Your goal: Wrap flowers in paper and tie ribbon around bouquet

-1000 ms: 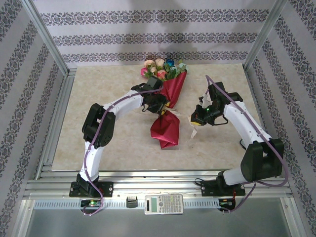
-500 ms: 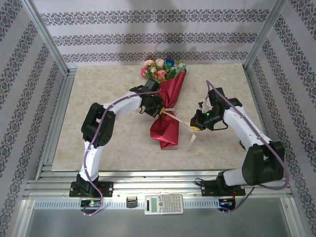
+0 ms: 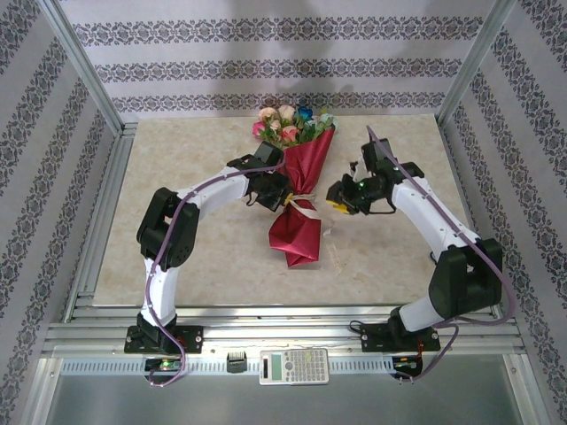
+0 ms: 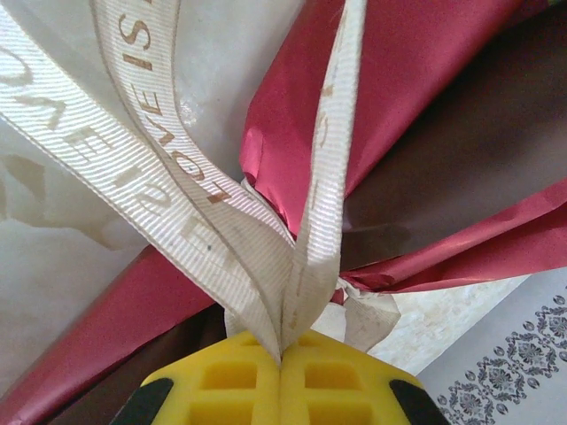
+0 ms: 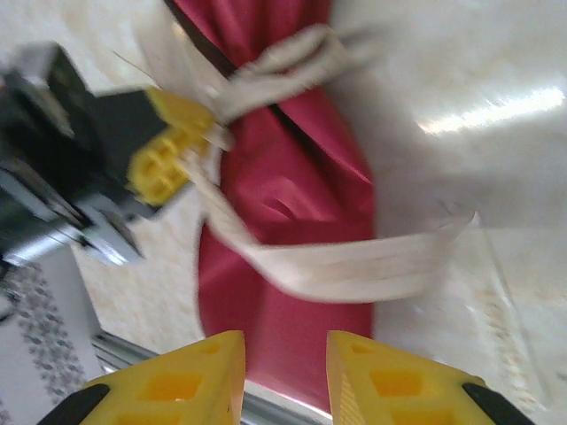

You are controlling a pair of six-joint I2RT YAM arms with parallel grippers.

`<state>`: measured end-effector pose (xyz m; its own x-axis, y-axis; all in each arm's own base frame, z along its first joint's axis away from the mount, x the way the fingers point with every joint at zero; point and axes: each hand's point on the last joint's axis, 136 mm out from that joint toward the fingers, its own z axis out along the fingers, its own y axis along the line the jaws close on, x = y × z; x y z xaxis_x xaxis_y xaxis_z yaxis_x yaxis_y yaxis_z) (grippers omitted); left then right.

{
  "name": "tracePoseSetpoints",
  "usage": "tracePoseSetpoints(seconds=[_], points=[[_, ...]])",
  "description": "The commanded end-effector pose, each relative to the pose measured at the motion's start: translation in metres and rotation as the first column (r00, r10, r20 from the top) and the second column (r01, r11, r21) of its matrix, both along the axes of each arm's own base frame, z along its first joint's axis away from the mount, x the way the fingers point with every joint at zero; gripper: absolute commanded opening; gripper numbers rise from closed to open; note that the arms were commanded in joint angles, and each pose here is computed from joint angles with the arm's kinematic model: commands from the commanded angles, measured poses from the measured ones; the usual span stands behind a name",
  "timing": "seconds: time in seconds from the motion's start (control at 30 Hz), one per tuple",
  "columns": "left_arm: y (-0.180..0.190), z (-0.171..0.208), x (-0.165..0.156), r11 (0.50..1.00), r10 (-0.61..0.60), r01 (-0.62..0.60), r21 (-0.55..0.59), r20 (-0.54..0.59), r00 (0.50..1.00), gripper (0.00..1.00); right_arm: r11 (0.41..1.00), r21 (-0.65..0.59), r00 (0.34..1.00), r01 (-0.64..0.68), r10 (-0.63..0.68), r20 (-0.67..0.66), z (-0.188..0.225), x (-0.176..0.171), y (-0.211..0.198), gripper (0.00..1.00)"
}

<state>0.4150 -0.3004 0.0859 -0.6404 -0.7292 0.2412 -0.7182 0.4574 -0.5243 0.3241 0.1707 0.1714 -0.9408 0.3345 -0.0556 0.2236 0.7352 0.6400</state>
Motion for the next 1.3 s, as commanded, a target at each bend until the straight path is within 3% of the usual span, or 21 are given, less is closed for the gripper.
tracePoseSetpoints(seconds=[0.0, 0.13, 0.37, 0.5, 0.7, 1.27], points=[[0.001, 0.014, 0.001, 1.0, 0.0, 0.0, 0.005, 0.049, 0.999, 0.0, 0.993, -0.007, 0.993, 0.117, -0.116, 0.009, 0.007, 0.023, 0.007, 0.32], [0.001, 0.016, 0.002, 1.0, -0.007, 0.006, 0.011, 0.056, 0.998, 0.0, 0.982, -0.009, 0.982, 0.187, -0.187, -0.005, 0.001, 0.031, 0.012, 0.33], [0.0, 0.015, -0.003, 1.0, -0.019, 0.018, 0.015, 0.05, 0.999, 0.0, 0.928, 0.019, 0.916, 0.373, -0.365, -0.164, -0.052, 0.053, 0.034, 0.2], [0.0, 0.015, -0.004, 0.999, -0.025, 0.024, 0.023, 0.056, 0.998, 0.0, 0.901, 0.01, 0.888, 0.433, -0.425, -0.178, -0.063, 0.068, 0.036, 0.21], [-0.003, 0.012, -0.01, 0.999, -0.038, 0.037, 0.024, 0.046, 0.998, 0.0, 0.884, 0.013, 0.861, 0.468, -0.453, -0.229, -0.085, 0.069, 0.043, 0.29], [-0.006, 0.006, -0.017, 0.998, -0.05, 0.049, 0.037, 0.031, 0.998, 0.0, 0.856, 0.043, 0.827, 0.515, -0.483, -0.287, -0.109, 0.072, 0.052, 0.29]])
